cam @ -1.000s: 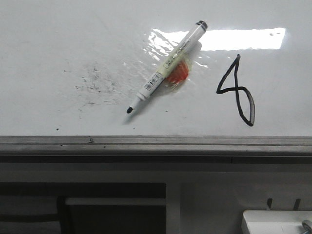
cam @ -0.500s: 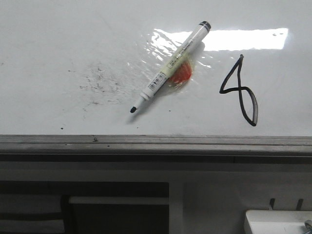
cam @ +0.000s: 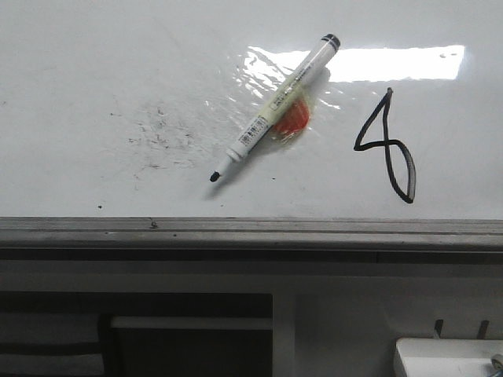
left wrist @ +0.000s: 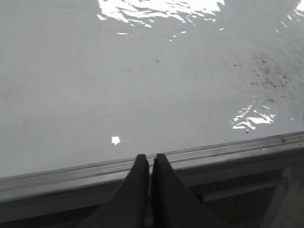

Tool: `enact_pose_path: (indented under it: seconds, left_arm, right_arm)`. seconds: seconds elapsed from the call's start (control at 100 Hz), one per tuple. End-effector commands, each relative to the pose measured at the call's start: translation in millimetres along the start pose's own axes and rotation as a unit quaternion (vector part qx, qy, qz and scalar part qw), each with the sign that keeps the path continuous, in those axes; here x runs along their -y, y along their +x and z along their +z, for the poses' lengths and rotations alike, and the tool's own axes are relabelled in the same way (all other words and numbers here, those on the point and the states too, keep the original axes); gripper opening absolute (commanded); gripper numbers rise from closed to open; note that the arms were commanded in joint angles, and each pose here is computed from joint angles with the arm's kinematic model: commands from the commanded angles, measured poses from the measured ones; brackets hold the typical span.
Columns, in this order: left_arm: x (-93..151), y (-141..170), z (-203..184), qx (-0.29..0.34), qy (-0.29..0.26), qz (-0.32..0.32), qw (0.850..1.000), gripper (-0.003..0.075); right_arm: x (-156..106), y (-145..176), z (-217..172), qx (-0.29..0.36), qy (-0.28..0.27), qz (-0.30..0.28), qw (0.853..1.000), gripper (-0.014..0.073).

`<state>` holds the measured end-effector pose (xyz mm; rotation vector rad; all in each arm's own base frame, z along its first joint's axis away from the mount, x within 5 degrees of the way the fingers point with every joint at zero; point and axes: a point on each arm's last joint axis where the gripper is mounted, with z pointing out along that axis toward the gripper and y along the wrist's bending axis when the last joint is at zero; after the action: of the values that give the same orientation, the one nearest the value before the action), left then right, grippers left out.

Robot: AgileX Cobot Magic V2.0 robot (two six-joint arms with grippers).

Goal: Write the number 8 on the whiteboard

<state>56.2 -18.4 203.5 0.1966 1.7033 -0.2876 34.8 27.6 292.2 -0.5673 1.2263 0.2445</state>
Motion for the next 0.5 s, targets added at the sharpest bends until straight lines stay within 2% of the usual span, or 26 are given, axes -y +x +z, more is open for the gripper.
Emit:
enact_pose_path:
  seconds: [0.0,0.19,0.49]
  left_arm:
    - [-1.8,-7.2,-5.0,0.059,-0.011,-0.015,0.998,-0.0020]
    - [-5.1,12.0,-1.8,0.045,-0.029,-0.029,0.998,-0.0020]
    - [-7.2,26.1,-2.1,-0.030,-0.047,-0.034,0.998,-0.0020]
  right_arm:
    - [6.6,-8.2,0.6,0.015,0.028,0.008,0.999,-0.0064]
    - [6.4,-8.0,0.6,0.014,0.027,0.008,0.999,-0.0064]
    - [6.7,-8.1,0.6,0.015,0.029,0.008,0.999,-0.0064]
